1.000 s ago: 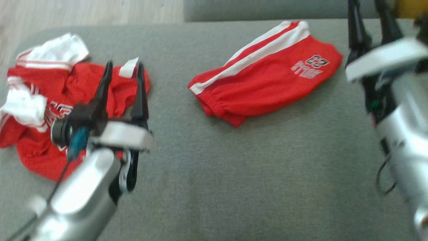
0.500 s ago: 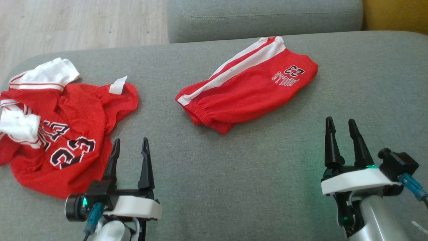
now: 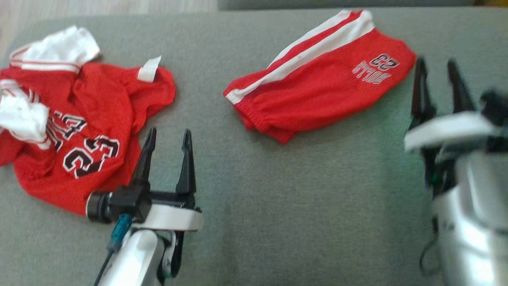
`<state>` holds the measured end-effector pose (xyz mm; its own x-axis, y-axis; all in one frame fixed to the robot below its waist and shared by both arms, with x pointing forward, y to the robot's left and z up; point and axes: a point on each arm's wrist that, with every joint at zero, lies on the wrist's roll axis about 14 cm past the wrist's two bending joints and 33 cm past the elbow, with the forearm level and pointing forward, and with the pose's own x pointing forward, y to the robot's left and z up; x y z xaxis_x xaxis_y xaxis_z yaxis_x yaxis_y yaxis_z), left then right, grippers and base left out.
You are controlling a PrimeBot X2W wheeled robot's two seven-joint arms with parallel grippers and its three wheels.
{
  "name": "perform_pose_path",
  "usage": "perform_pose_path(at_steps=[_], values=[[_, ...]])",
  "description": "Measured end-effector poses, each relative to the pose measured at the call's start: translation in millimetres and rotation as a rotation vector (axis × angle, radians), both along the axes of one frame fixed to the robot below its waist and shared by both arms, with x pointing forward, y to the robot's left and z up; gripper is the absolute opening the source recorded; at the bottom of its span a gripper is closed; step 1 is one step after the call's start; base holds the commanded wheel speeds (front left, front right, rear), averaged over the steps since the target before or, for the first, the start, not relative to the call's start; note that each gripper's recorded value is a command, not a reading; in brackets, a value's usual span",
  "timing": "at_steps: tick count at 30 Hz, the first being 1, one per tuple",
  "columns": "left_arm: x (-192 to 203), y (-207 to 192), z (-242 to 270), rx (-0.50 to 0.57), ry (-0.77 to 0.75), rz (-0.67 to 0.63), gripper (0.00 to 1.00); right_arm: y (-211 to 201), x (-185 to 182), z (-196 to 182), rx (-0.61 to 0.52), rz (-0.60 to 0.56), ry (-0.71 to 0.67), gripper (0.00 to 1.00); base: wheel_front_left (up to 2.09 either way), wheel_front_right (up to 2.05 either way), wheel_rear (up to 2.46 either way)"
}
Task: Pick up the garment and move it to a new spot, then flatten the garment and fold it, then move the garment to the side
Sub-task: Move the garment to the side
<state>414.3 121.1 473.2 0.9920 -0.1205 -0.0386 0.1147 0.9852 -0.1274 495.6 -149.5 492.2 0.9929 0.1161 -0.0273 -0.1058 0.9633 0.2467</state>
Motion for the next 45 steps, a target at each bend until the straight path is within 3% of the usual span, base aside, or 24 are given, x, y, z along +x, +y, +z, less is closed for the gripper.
perform_pose_path(at_steps=[5,11,21,30,31,32,39,45], values=[[11.7,3.4,-4.5,0.003,0.001,0.002,1.00,-4.1,54.2,-20.5,-0.003,-0.024,0.155,1.00,0.00,0.00,0.00],[17.4,13.3,-11.3,0.011,0.015,0.027,1.00,2.4,84.7,-68.4,-0.039,-0.008,0.374,1.00,0.00,0.00,0.00],[20.8,24.7,-27.6,0.026,0.055,0.054,1.00,2.3,101.7,-125.5,-0.137,0.029,0.585,1.00,0.00,0.00,0.00],[28.3,26.0,-30.2,0.036,0.054,0.055,1.00,1.6,113.6,-135.5,-0.239,0.067,0.637,1.00,0.00,0.00,0.00],[29.1,25.2,-30.0,0.036,0.053,0.052,1.00,2.2,113.2,-136.6,-0.239,0.071,0.644,0.60,0.00,0.00,0.00],[29.9,24.2,-31.1,0.035,0.055,0.050,1.00,4.0,112.7,-138.3,-0.241,0.079,0.660,0.00,0.00,0.00,0.00],[33.3,18.9,-28.8,0.033,0.044,0.035,1.00,-0.7,107.6,-133.2,-0.235,0.081,0.665,0.00,0.00,0.00,0.00],[35.1,9.1,-15.7,0.023,0.007,0.007,1.00,-49.5,87.7,-126.1,-0.242,-0.010,0.667,0.00,0.00,0.00,0.00]])
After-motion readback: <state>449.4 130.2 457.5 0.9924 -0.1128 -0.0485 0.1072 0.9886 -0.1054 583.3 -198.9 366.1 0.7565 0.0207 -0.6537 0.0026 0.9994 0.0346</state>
